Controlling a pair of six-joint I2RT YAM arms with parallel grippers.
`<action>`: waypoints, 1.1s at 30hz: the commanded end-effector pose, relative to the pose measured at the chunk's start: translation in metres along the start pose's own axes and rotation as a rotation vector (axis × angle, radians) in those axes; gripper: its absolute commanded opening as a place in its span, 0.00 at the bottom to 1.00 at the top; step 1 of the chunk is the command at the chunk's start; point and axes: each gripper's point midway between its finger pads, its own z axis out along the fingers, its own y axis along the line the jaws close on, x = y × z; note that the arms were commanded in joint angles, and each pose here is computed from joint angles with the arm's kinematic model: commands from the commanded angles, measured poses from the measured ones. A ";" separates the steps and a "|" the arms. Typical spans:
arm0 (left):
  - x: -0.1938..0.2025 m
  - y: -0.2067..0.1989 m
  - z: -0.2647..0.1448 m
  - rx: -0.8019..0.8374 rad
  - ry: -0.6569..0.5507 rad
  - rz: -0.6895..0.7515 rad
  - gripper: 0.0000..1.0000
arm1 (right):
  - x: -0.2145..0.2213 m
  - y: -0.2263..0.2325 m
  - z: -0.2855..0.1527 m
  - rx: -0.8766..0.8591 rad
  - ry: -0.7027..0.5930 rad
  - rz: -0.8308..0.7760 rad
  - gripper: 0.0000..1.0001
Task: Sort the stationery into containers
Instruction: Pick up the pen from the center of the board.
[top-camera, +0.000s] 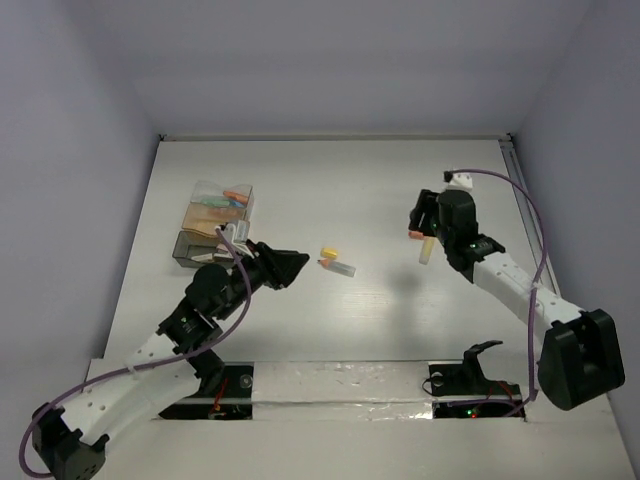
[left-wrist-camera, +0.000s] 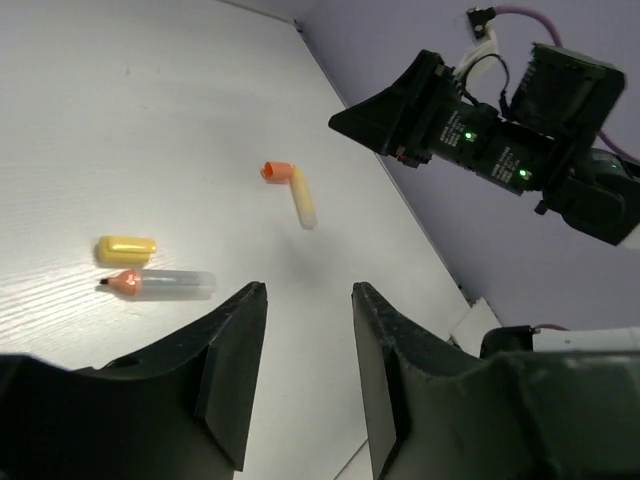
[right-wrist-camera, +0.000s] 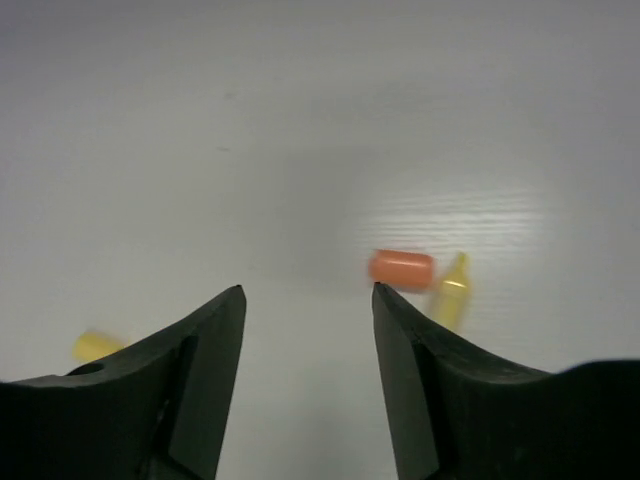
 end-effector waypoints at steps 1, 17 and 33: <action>-0.012 -0.035 0.004 0.167 -0.049 -0.031 0.36 | 0.029 -0.052 0.000 0.155 0.081 0.095 0.64; 0.026 -0.020 0.024 0.178 0.012 0.013 0.31 | 0.074 -0.101 0.033 0.339 0.304 0.070 0.66; 0.035 -0.016 0.025 0.187 0.038 0.079 0.36 | 0.103 -0.121 0.050 0.444 0.471 0.086 0.42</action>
